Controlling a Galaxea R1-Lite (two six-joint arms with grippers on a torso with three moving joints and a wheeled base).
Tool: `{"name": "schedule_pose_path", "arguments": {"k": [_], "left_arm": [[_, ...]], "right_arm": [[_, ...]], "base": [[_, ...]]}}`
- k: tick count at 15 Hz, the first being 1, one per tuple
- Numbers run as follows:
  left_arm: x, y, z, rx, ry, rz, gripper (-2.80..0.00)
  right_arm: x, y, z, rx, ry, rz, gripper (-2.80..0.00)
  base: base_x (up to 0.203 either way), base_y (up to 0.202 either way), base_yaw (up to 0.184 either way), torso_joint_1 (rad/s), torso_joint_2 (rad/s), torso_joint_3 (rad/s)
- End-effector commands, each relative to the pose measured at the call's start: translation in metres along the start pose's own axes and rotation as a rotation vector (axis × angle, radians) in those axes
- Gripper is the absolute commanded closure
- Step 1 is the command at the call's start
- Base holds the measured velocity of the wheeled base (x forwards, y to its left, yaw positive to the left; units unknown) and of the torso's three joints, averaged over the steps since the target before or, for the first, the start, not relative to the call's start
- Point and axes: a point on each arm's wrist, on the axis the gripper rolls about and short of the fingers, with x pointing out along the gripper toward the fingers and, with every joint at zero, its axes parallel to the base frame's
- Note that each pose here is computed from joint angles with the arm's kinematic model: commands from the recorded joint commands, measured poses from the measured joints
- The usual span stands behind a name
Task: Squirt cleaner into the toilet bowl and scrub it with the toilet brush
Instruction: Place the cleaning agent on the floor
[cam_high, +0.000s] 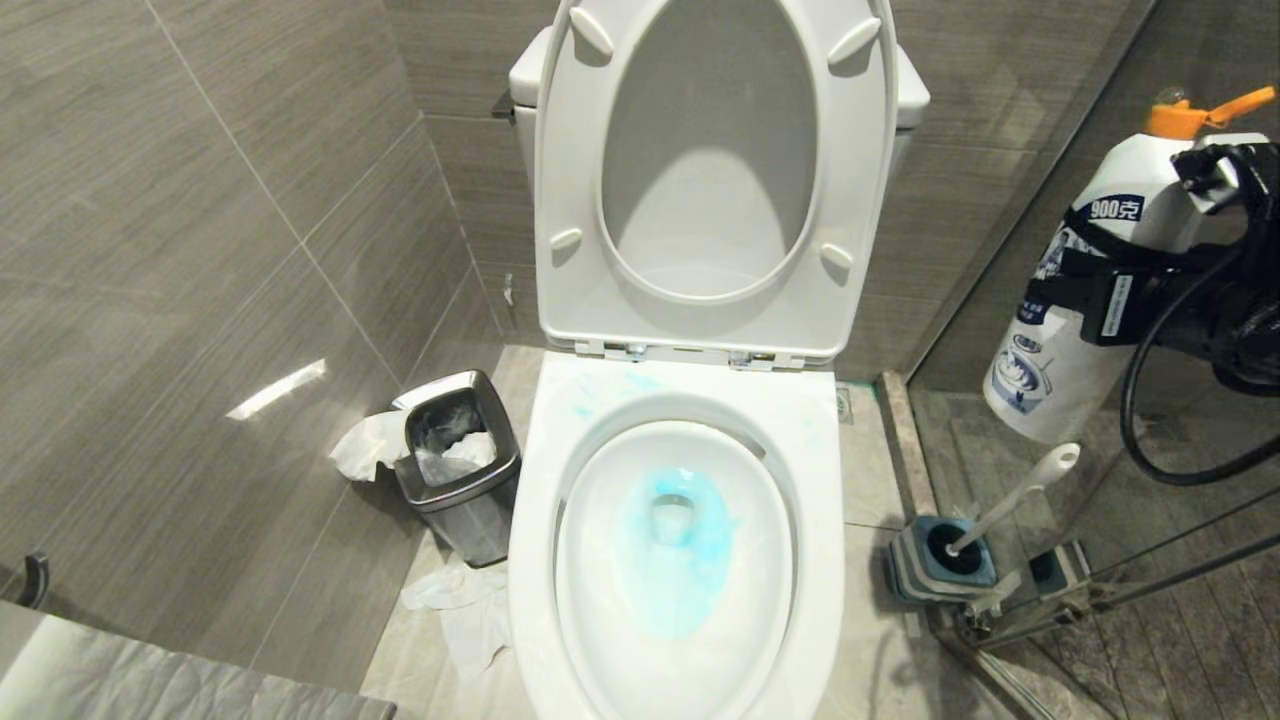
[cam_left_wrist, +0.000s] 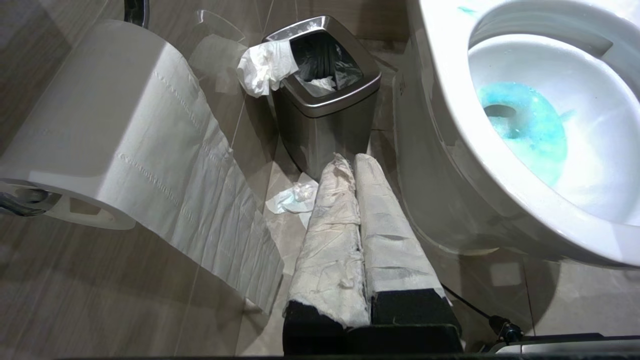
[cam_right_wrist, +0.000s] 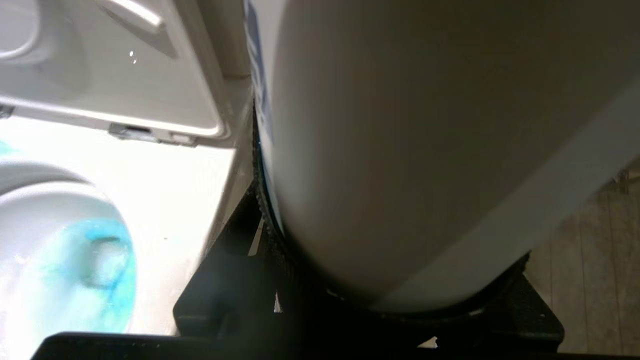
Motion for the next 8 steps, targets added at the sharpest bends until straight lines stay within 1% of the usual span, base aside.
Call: {"name": "schedule_pose_path", "arguments": {"k": [1,4,8], "left_arm": [[0.0,0.0,0.0,0.0,0.001,0.0,0.0],[0.0,0.0,0.0,0.0,0.001,-0.001,0.0],[0.0,0.0,0.0,0.0,0.003,0.0,0.0]], "right_arm": [[0.034,0.004,-0.02,-0.004,0.03,-0.005,0.0],[0.079,0.009,-0.048,-0.016,-0.018,-0.015,0.0],[0.142,0.018,-0.101,-0.055,-0.038,-0.042,0.0]], "base": [[0.0,0.0,0.0,0.0,0.0,0.0],[0.0,0.0,0.0,0.0,0.0,0.0],[0.0,0.0,0.0,0.0,0.0,0.0]]}}
